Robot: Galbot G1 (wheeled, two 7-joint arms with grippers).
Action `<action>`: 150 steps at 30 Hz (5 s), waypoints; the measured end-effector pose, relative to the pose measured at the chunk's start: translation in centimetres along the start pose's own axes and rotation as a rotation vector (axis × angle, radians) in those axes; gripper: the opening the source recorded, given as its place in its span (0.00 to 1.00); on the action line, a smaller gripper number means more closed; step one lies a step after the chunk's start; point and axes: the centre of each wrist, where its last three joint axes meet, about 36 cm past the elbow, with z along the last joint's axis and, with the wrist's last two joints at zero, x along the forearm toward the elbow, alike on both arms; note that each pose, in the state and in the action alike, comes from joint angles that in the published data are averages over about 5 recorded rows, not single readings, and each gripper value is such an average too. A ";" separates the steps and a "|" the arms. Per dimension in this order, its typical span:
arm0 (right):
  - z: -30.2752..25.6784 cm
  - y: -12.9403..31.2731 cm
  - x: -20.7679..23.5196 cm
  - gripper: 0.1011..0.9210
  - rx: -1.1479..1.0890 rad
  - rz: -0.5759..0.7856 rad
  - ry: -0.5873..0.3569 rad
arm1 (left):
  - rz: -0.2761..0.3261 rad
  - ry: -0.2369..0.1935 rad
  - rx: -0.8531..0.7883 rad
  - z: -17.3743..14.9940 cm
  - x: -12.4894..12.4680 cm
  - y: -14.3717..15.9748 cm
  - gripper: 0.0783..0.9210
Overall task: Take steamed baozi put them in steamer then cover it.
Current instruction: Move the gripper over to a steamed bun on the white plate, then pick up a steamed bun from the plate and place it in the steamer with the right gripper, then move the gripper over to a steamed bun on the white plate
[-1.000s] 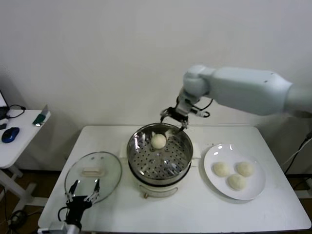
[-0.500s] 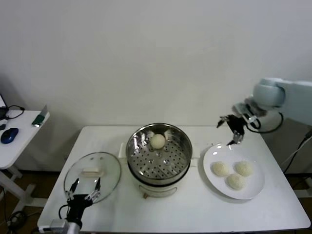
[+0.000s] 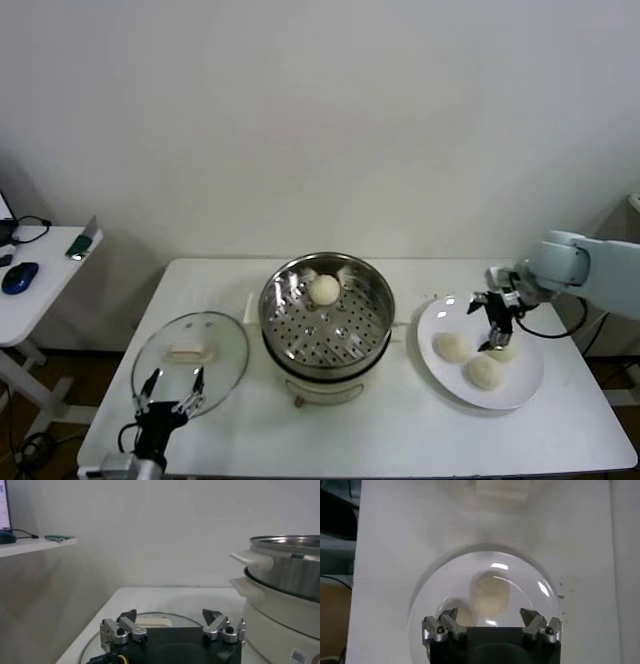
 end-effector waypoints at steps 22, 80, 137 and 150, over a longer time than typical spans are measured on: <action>-1.9 -1.0 -7.4 0.88 -0.013 -0.005 0.052 | -0.016 0.003 0.005 0.5 -0.2 0.3 0.88; -30.0 -1.3 16.1 0.68 0.298 0.129 -0.117 | -0.002 -0.021 0.001 0.1 -0.6 0.1 0.88; -39.6 0.8 1.3 0.88 0.291 0.142 -0.068 | -0.007 -0.029 0.005 0.1 -0.7 -0.1 0.88; -28.2 -2.1 11.2 0.88 0.268 0.111 -0.052 | -0.001 -0.030 0.002 -0.2 -1.0 -0.2 0.88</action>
